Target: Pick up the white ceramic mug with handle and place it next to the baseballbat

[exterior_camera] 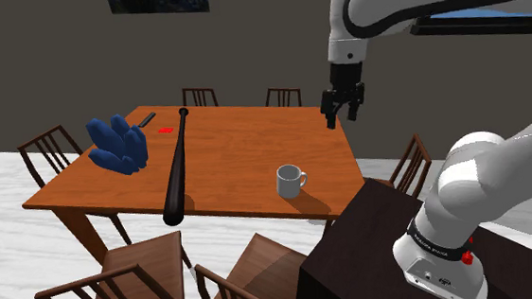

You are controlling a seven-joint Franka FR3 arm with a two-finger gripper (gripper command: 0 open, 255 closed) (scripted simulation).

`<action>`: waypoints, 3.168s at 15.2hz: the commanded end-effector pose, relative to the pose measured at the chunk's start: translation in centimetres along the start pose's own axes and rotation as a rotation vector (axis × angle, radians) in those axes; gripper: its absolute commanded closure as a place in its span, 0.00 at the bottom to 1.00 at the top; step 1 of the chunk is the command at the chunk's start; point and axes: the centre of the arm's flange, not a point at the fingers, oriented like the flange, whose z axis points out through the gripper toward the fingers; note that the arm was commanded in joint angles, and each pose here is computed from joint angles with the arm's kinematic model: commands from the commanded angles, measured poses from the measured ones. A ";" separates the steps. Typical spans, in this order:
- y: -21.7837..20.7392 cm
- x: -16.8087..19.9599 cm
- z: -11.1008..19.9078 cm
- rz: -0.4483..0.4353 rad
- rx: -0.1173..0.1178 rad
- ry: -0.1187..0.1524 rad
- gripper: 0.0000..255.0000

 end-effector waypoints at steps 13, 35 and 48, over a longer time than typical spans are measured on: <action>-2.6 11.2 13.8 0.030 -0.035 0.073 0.00; -3.9 23.2 29.9 0.057 -0.068 0.138 0.00; -3.9 23.2 29.9 0.057 -0.068 0.138 1.00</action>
